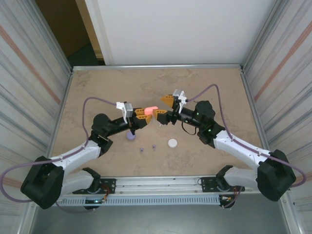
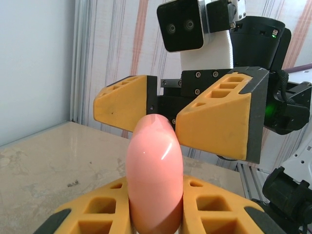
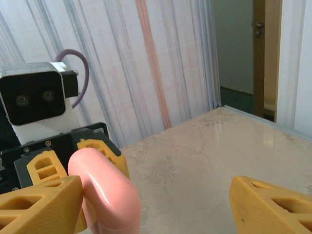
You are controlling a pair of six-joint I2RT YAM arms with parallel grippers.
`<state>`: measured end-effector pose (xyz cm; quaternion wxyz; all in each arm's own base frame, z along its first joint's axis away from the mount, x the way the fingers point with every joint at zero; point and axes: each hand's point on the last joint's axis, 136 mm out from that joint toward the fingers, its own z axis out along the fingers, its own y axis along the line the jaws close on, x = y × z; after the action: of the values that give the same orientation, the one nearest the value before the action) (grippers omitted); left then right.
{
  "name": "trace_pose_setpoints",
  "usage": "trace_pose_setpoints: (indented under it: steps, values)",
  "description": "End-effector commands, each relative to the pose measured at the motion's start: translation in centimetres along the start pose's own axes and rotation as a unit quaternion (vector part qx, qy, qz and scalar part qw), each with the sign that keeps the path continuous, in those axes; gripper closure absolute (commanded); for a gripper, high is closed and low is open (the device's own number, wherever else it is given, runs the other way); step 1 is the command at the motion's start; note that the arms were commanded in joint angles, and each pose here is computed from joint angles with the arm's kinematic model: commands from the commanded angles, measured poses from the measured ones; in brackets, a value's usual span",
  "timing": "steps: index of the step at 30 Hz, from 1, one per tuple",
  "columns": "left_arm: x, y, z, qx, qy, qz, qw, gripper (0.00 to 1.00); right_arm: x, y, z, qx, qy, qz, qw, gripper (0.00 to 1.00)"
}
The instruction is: Insert wireless bluetooth earbuds into charging case
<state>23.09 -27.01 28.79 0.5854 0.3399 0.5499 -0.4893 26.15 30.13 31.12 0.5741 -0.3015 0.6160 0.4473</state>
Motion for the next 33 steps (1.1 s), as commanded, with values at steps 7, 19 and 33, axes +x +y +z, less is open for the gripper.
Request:
trace_pose_setpoints:
  steps: [7, 19, 33]
  values:
    - [-2.5, -1.5, 0.1, 0.027, -0.032, 0.043, 0.998, 1.0, -1.9, -1.4, 0.7, 0.025, -0.021, -0.002, 0.999, 0.24]
    - [-2.4, -1.4, 0.1, 0.025, -0.031, 0.044, 0.998, 1.0, -2.4, -2.3, 1.1, 0.028, -0.021, 0.005, 0.999, 0.24]
    - [-1.1, -0.3, -0.4, -0.012, -0.017, 0.04, 0.999, 1.0, -4.8, -3.8, -2.3, 0.103, -0.016, 0.05, 0.993, 0.15]
